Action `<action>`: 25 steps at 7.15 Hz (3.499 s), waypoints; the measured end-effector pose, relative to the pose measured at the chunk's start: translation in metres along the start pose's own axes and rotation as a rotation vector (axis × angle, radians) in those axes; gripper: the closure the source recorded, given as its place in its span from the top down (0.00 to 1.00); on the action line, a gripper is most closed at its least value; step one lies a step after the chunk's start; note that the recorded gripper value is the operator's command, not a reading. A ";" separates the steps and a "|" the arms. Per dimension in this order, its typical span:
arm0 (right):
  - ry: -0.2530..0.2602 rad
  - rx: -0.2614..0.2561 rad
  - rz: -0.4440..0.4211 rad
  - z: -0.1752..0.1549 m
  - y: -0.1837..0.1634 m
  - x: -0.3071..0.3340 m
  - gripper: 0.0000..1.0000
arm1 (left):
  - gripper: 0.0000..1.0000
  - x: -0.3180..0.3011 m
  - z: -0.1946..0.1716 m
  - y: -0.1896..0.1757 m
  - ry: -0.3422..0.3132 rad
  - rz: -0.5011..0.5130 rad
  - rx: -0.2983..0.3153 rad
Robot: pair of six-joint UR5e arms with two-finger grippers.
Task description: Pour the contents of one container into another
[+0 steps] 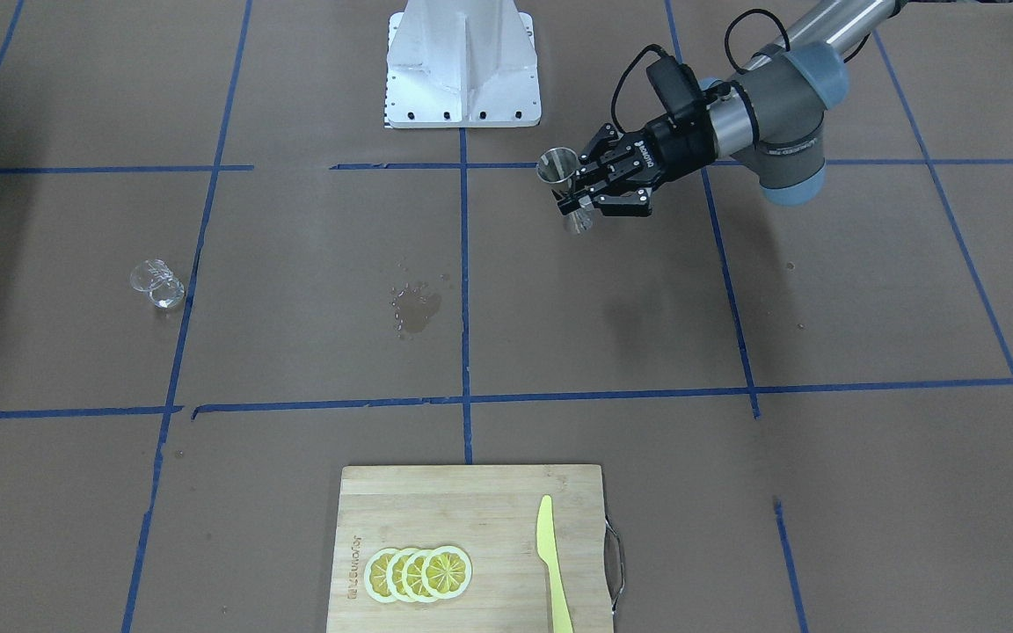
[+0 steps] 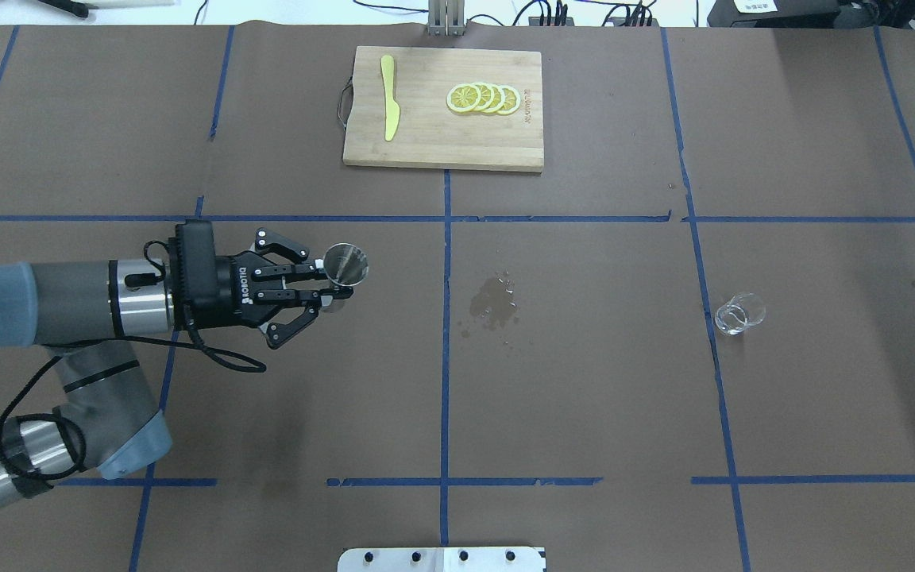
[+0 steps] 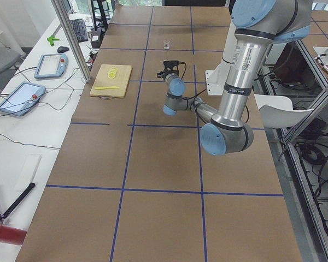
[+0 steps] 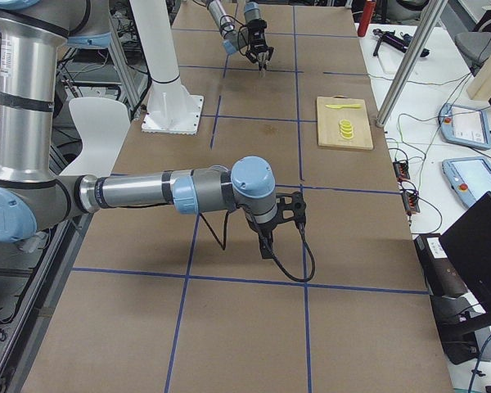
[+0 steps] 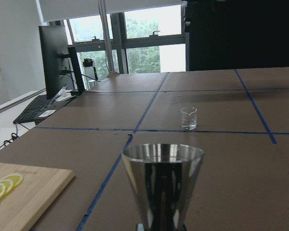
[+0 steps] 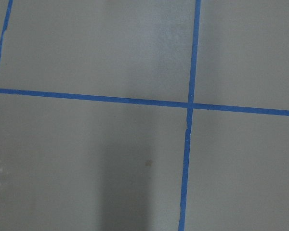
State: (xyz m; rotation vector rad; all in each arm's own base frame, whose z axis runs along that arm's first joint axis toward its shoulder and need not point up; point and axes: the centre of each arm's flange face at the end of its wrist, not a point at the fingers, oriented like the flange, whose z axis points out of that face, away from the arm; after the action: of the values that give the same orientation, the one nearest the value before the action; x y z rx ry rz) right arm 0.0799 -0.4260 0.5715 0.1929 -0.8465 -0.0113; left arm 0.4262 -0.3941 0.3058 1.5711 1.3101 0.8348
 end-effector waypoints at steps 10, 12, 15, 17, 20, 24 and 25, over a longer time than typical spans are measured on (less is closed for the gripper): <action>0.022 0.175 0.272 0.002 0.001 -0.242 1.00 | 0.00 -0.023 0.086 -0.031 0.030 -0.035 0.012; 0.042 0.291 0.275 0.041 0.020 -0.284 1.00 | 0.00 -0.025 0.084 -0.029 0.025 -0.036 0.007; 0.112 0.509 0.282 0.107 0.060 -0.345 1.00 | 0.00 -0.027 0.083 -0.027 0.021 -0.038 0.003; 0.163 0.687 0.250 0.157 0.097 -0.373 1.00 | 0.00 -0.028 0.082 -0.027 0.019 -0.038 0.002; 0.212 0.911 0.147 0.221 0.134 -0.370 1.00 | 0.00 -0.029 0.081 -0.028 0.016 -0.036 0.004; 0.228 1.003 0.086 0.262 0.152 -0.366 1.00 | 0.00 -0.033 0.079 -0.029 0.010 -0.035 0.004; 0.233 1.013 0.078 0.271 0.153 -0.368 1.00 | 0.00 -0.034 0.078 -0.030 0.008 -0.036 0.004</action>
State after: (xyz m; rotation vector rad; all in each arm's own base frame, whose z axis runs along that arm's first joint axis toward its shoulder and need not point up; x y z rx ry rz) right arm -0.3768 -0.2886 0.4999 1.0892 -0.5616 0.5122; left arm 0.4787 -0.4433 0.2512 1.5443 1.3425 0.8173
